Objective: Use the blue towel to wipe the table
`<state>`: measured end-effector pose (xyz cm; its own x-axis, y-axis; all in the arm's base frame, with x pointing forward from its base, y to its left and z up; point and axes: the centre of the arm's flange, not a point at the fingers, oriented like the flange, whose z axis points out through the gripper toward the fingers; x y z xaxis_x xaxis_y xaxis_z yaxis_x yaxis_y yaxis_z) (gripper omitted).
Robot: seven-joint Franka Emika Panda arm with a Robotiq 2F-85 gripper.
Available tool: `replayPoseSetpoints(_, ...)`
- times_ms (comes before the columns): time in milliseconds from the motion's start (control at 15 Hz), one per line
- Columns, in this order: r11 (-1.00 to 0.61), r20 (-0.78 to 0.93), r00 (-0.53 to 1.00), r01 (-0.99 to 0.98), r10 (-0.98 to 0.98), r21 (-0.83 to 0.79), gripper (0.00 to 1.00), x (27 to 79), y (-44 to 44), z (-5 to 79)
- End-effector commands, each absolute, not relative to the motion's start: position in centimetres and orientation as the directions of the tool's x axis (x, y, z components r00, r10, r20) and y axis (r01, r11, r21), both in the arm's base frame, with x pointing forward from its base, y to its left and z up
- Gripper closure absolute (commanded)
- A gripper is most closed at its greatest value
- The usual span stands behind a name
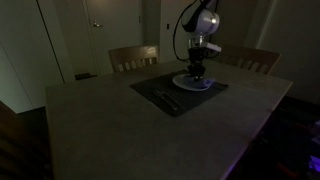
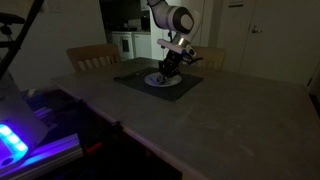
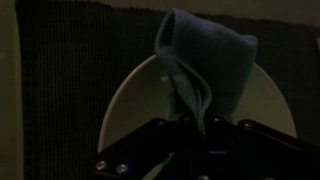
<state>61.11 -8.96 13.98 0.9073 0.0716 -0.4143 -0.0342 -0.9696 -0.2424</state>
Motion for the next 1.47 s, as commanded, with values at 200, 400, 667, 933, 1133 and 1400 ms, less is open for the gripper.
replayPoseSetpoints(200,-0.983,-0.266,0.964,-0.048,0.0,-0.175,0.98,64.2,-8.7,12.6)
replayPoseSetpoints(400,-0.981,-0.238,0.971,-0.044,0.003,-0.191,0.98,65.3,-8.3,12.8)
replayPoseSetpoints(667,-0.957,-0.276,0.952,0.052,0.134,-0.286,0.98,65.7,-6.9,13.0)
replayPoseSetpoints(933,-0.933,-0.325,0.919,0.104,0.222,-0.344,0.98,65.4,-6.3,12.9)
replayPoseSetpoints(1133,-0.924,-0.404,0.874,0.116,0.269,-0.365,0.98,64.8,-6.3,12.2)
replayPoseSetpoints(1400,-0.938,-0.505,0.829,0.064,0.24,-0.342,0.98,64.1,-7.0,11.1)
